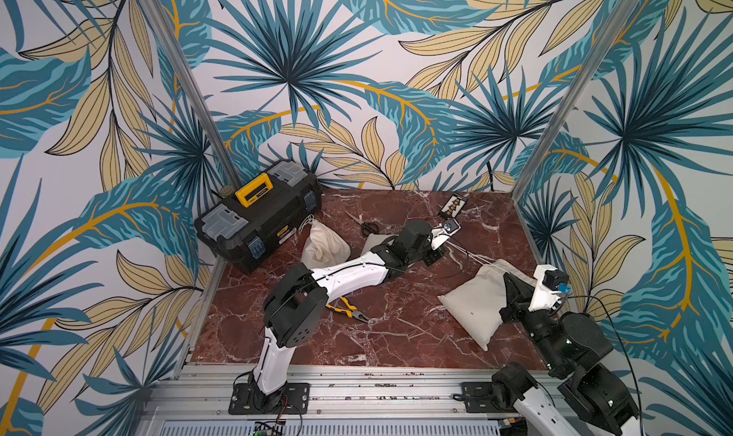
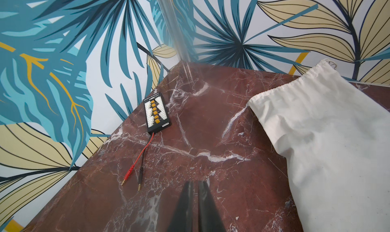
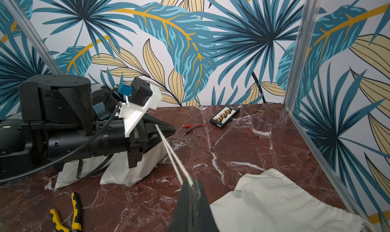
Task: Close the soil bag
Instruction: Frap the soil bag at the center of the board.
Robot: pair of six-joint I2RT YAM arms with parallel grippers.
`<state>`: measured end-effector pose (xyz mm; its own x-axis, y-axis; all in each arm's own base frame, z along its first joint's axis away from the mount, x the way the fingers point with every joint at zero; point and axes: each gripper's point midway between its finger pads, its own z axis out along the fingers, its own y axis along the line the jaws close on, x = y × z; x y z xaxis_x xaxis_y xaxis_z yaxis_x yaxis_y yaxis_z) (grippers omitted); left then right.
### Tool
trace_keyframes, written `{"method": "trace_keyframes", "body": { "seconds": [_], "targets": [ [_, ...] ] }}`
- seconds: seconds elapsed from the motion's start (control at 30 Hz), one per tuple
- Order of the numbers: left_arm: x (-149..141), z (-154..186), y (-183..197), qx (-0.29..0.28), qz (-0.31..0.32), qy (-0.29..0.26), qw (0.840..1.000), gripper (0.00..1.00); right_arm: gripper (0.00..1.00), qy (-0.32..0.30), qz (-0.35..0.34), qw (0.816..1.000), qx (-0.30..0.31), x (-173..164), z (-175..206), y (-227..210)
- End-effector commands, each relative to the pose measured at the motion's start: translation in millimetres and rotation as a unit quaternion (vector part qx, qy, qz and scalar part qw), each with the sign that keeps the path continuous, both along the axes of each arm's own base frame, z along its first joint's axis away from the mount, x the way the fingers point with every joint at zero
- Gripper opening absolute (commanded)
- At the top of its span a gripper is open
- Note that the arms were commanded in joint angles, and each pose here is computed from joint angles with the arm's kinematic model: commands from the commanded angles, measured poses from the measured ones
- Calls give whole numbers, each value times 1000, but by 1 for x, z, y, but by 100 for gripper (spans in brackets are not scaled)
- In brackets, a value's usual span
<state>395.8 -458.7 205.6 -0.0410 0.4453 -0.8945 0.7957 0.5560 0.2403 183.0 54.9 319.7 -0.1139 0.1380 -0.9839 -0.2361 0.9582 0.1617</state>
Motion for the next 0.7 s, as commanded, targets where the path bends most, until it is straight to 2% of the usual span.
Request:
{"method": "trace_keyframes", "body": {
  "seconds": [0.0,0.2,0.33,0.67],
  "targets": [
    [107,-110,229,175,357,91,913,9,0,-143,-147,972,117,-34,78,-77],
    [112,-108,265,155,398,104,898,10,0,-140,-142,972,124,-30,75,-73],
    [119,-103,280,121,419,114,893,13,0,-135,-140,973,127,-28,73,-72],
    [120,-110,286,105,424,131,890,17,0,-157,-159,965,141,-50,92,-93]
  ]
}}
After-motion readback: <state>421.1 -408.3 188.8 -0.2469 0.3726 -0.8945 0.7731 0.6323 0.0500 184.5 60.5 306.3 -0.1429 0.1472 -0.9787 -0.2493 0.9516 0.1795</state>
